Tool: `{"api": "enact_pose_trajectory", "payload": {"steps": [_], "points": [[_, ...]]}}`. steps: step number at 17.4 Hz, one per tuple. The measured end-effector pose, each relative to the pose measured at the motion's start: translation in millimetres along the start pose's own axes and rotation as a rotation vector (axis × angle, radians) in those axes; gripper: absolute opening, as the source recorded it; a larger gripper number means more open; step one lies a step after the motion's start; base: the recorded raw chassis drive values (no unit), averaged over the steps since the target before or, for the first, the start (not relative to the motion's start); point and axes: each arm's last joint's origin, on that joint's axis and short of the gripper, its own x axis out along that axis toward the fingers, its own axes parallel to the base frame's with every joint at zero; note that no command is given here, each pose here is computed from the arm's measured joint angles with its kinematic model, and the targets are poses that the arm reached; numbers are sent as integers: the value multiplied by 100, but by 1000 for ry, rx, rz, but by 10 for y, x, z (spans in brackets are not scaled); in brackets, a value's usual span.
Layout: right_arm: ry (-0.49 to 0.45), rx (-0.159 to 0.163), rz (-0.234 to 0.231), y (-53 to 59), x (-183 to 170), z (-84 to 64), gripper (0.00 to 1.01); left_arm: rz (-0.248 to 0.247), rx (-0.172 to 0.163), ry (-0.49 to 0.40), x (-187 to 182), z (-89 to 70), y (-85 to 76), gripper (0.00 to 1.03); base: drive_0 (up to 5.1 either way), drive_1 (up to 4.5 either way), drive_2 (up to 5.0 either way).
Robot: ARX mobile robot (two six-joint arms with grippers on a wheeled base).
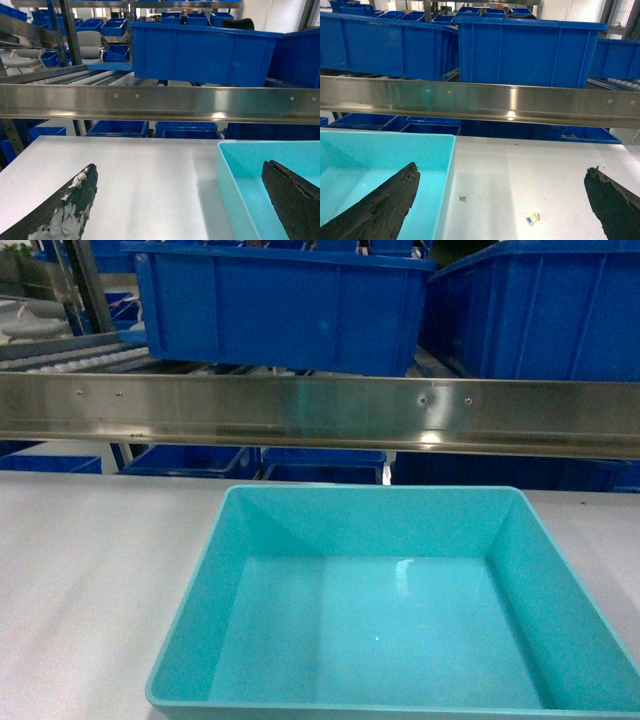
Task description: Organize blue bins on left shelf correctly
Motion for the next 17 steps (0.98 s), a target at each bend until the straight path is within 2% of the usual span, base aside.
{"api": "enact_pose_trajectory", "payload": {"steps": [17], "points": [[0,0,0,0,0,0,98,0,0,0,0,0,0,98,0,0,0]]}}
